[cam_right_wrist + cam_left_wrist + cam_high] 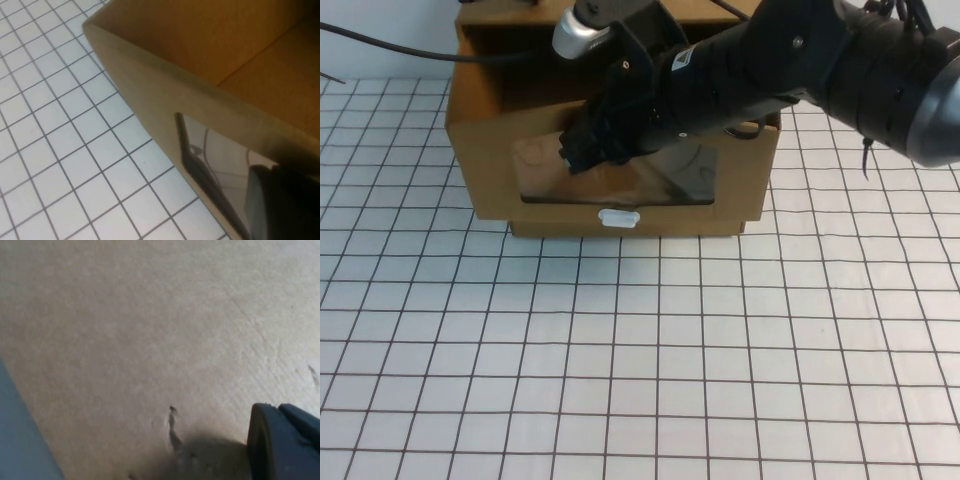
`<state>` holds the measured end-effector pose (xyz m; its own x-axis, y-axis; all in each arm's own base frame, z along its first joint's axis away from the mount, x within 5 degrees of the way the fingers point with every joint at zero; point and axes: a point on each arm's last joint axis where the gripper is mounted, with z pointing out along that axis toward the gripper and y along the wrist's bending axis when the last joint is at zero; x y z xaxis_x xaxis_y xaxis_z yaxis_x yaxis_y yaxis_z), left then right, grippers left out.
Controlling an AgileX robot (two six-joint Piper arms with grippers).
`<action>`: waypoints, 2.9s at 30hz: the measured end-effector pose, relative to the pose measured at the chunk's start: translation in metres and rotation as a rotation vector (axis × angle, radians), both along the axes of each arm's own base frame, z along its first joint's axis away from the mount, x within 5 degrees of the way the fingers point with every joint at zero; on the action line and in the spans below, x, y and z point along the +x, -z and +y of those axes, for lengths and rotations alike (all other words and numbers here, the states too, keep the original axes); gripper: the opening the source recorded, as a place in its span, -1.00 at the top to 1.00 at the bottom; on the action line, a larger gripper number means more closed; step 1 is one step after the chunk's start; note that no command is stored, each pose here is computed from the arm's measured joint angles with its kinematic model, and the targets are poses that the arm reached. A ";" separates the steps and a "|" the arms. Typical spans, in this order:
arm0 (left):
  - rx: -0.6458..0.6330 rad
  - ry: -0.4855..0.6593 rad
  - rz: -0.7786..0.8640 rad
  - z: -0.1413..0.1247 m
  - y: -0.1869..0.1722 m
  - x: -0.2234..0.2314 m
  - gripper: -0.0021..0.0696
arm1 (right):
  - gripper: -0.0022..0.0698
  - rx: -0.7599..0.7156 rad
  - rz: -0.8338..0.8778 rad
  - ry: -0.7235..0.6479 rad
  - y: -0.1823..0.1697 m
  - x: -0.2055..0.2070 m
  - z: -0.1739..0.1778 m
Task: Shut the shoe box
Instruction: Close the shoe box with your right arm
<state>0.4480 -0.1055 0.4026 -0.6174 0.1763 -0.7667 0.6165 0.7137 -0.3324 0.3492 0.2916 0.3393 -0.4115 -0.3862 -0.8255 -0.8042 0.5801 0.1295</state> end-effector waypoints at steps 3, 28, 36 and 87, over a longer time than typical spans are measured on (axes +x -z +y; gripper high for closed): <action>0.000 0.000 0.000 0.000 0.000 0.000 0.96 | 0.98 0.001 -0.023 -0.057 -0.001 0.000 -0.001; 0.002 0.001 0.001 0.000 0.000 0.000 0.96 | 0.98 -0.124 -0.122 -0.402 -0.005 -0.083 0.030; 0.001 0.002 0.001 0.000 0.000 0.000 0.96 | 0.98 -0.128 -0.144 -0.283 0.037 -0.052 0.043; 0.038 0.019 -0.094 0.005 -0.040 -0.030 0.96 | 0.98 0.041 -0.423 -0.072 -0.094 -0.009 -0.032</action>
